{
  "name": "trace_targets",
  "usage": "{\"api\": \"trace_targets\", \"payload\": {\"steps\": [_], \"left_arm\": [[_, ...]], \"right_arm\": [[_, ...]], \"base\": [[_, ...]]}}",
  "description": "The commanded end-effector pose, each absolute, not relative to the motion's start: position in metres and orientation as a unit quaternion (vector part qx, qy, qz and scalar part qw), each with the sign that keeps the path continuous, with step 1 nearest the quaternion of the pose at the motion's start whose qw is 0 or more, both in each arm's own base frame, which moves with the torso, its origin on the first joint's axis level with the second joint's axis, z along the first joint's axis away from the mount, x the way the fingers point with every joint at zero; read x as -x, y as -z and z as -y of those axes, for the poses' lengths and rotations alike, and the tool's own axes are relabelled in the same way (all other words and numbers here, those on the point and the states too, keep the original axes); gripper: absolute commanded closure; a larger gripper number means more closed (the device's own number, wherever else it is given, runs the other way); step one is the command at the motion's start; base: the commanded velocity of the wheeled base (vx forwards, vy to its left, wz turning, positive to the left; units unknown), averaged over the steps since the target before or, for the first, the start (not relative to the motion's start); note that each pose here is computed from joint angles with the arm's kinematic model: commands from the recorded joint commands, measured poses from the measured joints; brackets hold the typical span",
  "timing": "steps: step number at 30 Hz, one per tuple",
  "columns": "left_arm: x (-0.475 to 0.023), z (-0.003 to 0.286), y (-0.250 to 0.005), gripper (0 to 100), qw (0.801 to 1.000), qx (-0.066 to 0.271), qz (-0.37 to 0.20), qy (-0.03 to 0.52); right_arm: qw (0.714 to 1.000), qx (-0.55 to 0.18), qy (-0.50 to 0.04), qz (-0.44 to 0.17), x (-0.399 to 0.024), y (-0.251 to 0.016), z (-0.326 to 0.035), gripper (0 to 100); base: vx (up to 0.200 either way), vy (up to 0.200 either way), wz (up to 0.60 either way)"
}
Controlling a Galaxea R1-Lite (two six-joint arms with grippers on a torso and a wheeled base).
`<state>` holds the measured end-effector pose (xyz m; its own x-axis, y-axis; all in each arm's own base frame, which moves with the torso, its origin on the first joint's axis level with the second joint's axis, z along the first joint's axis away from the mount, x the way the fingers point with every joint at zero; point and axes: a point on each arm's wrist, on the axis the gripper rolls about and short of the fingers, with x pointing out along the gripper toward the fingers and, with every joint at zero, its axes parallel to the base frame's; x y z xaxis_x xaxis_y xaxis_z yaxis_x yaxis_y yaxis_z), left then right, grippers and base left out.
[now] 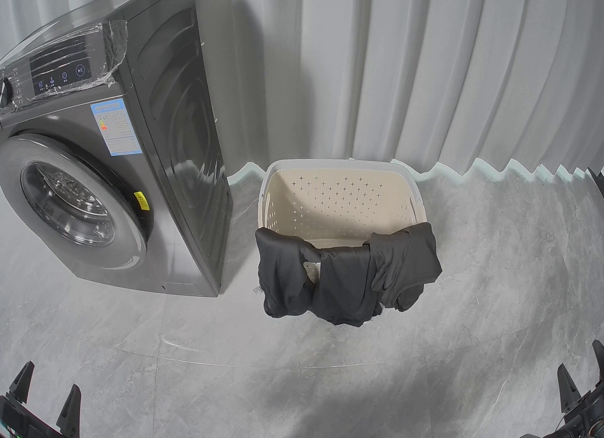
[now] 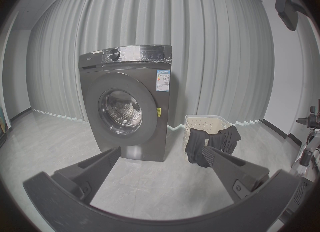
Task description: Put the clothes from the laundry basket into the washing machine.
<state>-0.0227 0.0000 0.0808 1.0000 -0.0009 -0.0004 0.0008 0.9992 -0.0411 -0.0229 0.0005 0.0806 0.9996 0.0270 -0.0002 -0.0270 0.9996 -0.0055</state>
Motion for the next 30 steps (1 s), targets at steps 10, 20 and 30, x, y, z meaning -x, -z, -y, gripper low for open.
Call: {"api": "trace_targets", "payload": {"steps": [10,20,30], "left_arm": [[0.0228,0.0000,-0.0759,0,1.000,0.021,0.000,0.000],[0.0228,0.0000,-0.0759,0,1.000,0.021,0.000,0.001],[0.0228,0.0000,-0.0759,0,1.000,0.021,0.000,0.001]], "right_arm": [[1.000,0.003,-0.013,-0.001,0.0228,-0.0753,-0.0005,0],[1.000,0.003,-0.013,-0.001,0.0228,-0.0753,-0.0005,0],[1.000,0.003,-0.013,0.000,0.0228,-0.0755,-0.0005,0]], "base": [[0.000,-0.140,0.00],[0.000,-0.160,0.00],[0.000,0.000,0.00]]}}
